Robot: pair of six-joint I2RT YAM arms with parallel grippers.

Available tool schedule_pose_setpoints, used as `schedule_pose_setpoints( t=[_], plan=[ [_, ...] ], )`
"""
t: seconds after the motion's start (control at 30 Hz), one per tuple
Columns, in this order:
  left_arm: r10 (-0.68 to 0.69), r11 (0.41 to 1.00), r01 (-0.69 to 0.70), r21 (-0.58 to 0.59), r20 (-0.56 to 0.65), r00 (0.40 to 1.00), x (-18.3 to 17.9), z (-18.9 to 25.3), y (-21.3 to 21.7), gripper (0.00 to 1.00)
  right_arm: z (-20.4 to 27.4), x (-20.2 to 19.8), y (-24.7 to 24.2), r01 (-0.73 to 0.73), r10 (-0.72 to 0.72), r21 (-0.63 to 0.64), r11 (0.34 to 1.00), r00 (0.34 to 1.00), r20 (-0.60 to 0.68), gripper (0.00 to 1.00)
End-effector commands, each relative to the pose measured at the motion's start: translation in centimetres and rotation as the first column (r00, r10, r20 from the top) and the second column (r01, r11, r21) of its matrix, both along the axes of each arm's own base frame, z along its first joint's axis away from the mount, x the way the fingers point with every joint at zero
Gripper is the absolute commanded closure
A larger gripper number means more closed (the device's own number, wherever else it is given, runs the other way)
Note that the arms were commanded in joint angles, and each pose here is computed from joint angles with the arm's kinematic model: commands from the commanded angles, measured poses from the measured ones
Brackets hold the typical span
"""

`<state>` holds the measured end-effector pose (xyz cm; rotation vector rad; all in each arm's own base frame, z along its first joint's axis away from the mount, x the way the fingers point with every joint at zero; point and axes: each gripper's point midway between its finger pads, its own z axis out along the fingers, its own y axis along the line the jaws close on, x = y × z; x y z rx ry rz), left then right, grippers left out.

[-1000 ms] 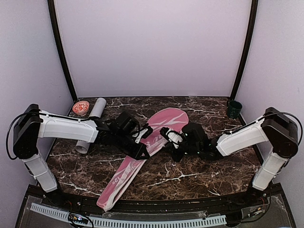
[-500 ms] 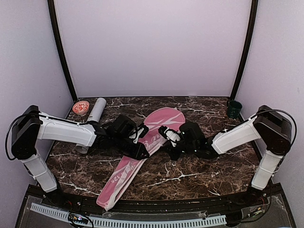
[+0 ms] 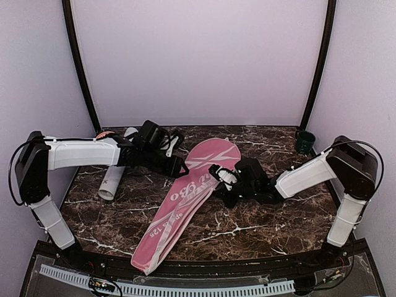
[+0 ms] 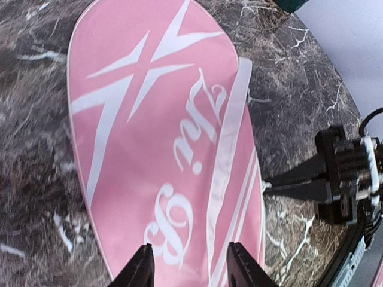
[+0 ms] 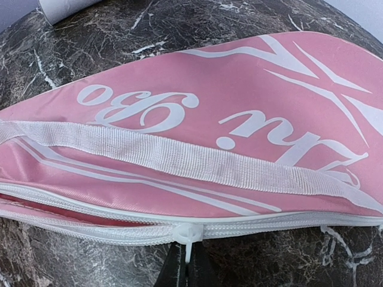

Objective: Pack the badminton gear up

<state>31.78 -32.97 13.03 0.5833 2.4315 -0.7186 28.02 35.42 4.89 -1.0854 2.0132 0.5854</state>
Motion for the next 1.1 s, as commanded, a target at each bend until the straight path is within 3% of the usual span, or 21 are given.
schedule_pose_setpoints(
  t=[0.0, 0.33, 0.7, 1.07],
  plan=[
    [-0.091, 0.996, 0.091, 0.001, -0.019, 0.996, 1.6, -1.2, -3.3, 0.61, 0.5, 0.8, 0.4, 0.033, -0.033, 0.040, 0.999, 0.999, 0.000, 1.00],
    [-0.148, 0.989, 0.147, -0.018, -0.090, 0.985, 3.4, -5.0, -7.7, 0.70, 0.4, 0.6, 0.7, 0.040, -0.039, 0.069, 0.997, 0.999, -0.015, 1.00],
    [-0.032, 0.992, 0.061, 0.107, -0.257, 0.966, 3.5, -12.1, -6.9, 0.71, 0.4, -0.9, 1.6, 0.012, -0.009, 0.081, 0.997, 0.999, -0.032, 1.00],
    [0.106, 0.985, -0.063, 0.161, -0.273, 0.956, 5.7, -13.6, -4.6, 0.78, -0.6, -6.1, 2.5, -0.036, 0.047, 0.094, 0.995, 0.992, -0.119, 1.00]
  ],
)
